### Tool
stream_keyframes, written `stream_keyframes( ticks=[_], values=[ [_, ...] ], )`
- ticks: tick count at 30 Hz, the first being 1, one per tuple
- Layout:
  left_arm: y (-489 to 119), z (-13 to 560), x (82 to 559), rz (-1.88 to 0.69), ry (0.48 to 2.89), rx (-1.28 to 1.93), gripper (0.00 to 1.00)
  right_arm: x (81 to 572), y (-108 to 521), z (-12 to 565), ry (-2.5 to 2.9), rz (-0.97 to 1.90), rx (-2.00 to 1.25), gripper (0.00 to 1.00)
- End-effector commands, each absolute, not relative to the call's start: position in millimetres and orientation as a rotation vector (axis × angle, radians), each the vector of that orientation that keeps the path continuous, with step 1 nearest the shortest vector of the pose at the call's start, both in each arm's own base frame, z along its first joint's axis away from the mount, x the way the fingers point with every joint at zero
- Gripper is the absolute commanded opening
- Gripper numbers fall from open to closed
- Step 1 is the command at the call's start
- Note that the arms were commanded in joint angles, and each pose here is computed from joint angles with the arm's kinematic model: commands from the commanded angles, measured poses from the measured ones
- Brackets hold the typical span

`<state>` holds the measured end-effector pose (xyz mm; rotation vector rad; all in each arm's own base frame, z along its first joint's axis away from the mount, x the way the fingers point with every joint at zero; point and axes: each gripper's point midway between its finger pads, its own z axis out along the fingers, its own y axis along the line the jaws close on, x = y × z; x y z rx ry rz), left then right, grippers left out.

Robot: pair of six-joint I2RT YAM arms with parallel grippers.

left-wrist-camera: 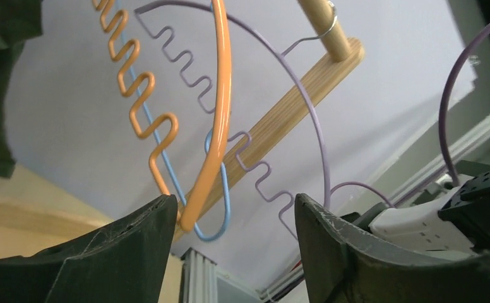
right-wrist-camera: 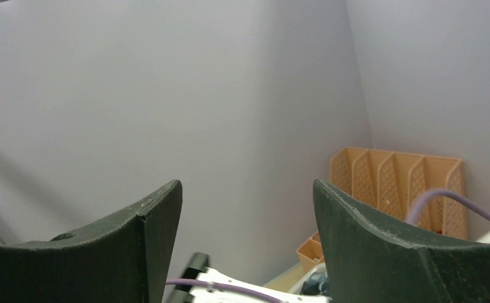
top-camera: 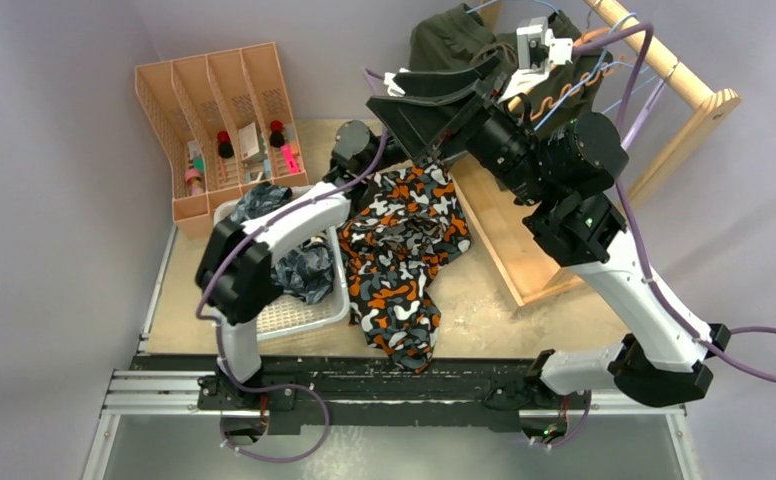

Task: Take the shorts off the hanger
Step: Place the hanger on the clothes rod, then pick up the shorts at the center of the board.

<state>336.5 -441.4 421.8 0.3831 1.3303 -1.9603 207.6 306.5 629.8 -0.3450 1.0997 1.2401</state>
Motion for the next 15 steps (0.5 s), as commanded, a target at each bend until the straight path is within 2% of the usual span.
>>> stream_keyframes(
  ticks=[1,3,9,15],
  values=[
    [-404.5,445.4,326.7,-1.661,1.323,0.395,0.68,222.7,291.6,612.9,1.180,1.147,-0.252,0.77],
    [-388.1,418.4,331.7,-1.518,1.447,0.338,0.70,236.3,288.7,594.2,1.247,1.092,-0.197,0.77],
    [-306.6,366.1,319.9,-1.114,1.619,0.146,0.72,278.4,286.9,518.3,1.483,0.854,-0.119,0.78],
    [-217.4,337.9,303.3,-0.758,1.717,-0.074,0.73,286.5,285.8,453.5,1.649,0.747,-0.127,0.78]
  ],
)
